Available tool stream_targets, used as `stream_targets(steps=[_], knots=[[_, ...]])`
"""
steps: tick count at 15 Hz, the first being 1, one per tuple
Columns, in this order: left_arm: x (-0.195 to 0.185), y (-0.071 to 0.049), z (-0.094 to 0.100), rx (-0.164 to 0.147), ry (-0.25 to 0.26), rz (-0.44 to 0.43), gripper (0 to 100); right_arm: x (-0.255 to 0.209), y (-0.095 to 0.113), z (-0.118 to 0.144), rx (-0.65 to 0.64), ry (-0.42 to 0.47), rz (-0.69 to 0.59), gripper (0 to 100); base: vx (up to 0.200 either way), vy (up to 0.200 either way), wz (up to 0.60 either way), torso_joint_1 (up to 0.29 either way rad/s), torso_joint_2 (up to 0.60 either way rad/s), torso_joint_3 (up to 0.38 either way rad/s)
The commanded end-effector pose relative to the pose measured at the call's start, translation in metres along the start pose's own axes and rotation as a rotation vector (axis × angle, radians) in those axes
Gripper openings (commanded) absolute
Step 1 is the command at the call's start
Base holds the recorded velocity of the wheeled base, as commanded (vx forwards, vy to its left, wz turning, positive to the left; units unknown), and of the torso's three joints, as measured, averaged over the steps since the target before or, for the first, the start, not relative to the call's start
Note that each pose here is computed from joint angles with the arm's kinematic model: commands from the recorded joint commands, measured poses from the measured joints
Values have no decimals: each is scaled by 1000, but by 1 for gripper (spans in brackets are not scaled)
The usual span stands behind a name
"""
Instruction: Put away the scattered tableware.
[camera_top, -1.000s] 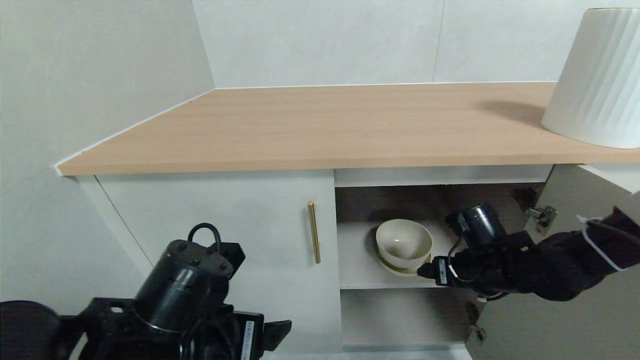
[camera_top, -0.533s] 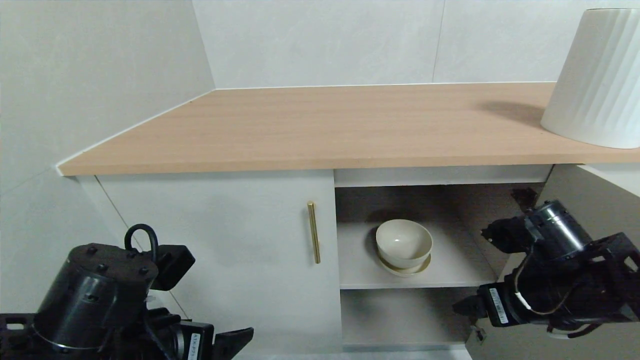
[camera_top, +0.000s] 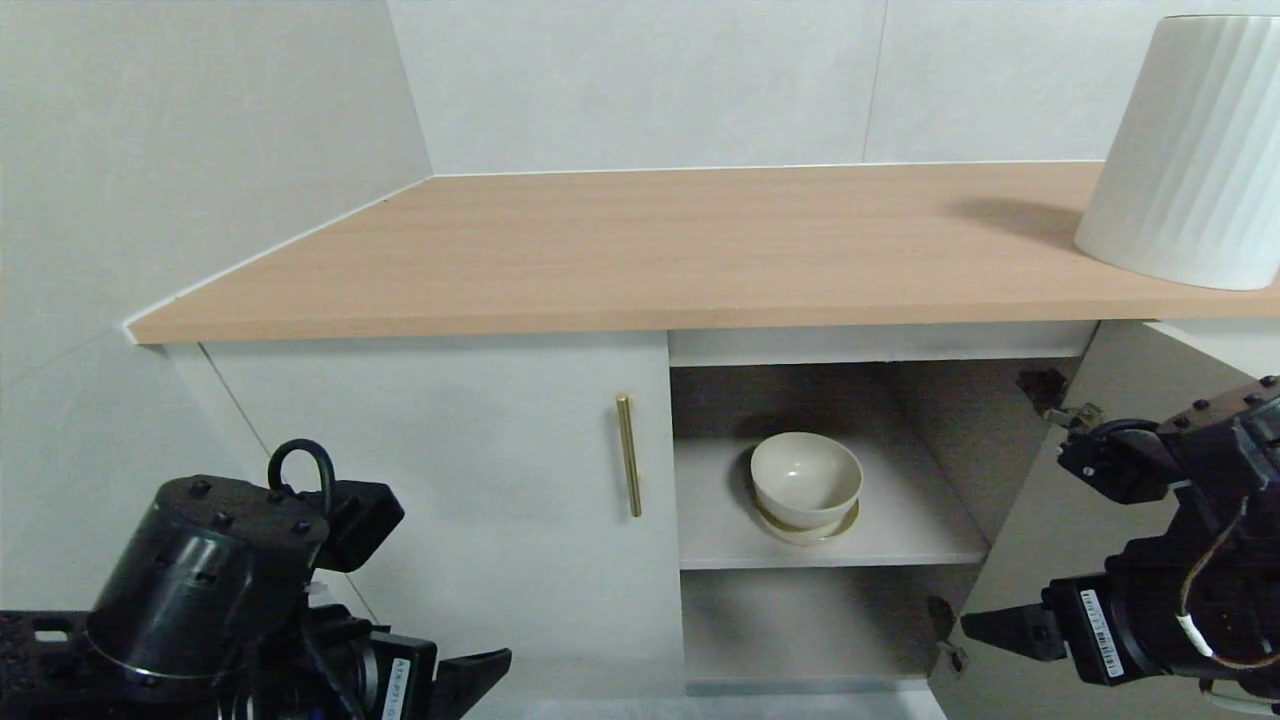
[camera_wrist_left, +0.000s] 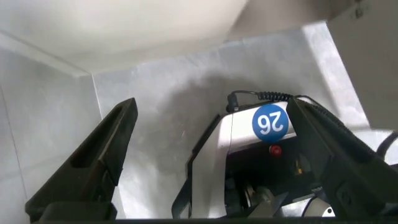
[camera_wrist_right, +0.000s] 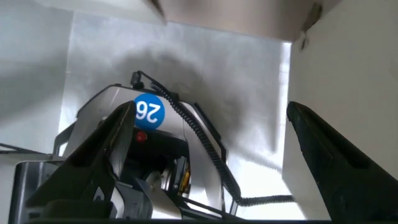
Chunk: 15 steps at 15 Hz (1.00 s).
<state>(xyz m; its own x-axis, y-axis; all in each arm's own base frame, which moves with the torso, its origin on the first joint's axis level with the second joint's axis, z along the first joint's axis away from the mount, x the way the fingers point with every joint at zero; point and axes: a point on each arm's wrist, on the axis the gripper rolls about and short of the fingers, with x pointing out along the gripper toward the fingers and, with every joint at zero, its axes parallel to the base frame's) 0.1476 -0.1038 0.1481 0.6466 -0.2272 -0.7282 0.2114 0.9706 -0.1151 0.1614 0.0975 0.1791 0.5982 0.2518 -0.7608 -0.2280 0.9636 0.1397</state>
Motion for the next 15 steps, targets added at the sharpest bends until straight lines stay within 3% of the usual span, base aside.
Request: stream_targets(steps=[1, 13, 15], knots=[[6, -3, 1, 10, 22, 6, 100, -6, 0, -1, -1, -19, 9, 100, -200, 0, 0, 2, -2, -2], [6, -4, 1, 11, 21, 5, 100, 2, 0, -3, -8, 17, -7, 100, -200, 0, 0, 1, 3, 3], [6, -4, 0, 16, 23, 3, 100, 4, 0, -3, -8, 21, -9, 100, 0, 0, 0, 0, 0, 0]])
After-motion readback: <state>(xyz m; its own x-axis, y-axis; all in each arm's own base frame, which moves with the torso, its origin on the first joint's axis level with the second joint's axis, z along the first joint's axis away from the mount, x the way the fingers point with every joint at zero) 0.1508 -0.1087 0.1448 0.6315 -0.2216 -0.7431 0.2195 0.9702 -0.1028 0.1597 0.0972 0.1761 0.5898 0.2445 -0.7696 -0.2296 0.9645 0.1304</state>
